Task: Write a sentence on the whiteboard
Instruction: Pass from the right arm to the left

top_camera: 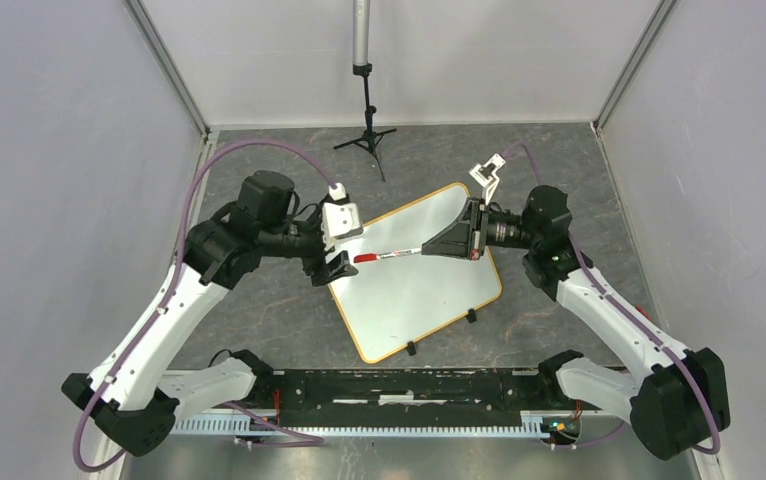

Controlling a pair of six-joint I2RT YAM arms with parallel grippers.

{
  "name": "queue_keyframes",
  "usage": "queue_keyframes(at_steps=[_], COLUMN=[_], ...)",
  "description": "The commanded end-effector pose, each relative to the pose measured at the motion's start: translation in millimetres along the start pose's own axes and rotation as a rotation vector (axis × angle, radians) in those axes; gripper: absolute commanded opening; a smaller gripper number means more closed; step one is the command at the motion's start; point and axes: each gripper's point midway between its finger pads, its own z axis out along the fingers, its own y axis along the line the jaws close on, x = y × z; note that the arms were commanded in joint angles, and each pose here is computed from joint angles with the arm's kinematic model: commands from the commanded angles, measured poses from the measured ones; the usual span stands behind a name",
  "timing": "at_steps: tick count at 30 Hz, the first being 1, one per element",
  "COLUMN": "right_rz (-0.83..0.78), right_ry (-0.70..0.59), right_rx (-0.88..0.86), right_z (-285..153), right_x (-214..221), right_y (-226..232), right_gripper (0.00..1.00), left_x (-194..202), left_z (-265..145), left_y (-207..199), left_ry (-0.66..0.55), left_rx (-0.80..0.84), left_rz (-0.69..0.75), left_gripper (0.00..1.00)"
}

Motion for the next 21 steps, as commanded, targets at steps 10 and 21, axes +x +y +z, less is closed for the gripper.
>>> queue_keyframes(at_steps=[10, 21], right_rz=[0.06, -0.005], right_ry=[-0.022, 0.012], right_rx=[-0.088, -0.097], right_z=[11, 16], right_x=[-9, -3], right_y=[13, 8], right_gripper=[0.0, 0.22], left_x=[2, 5], left_z=[15, 22], left_y=[11, 10], left_ry=[0.072, 0.083], left_rx=[-0.02, -0.012], left_rz=[0.222, 0.222], left_gripper=[0.66, 0.03])
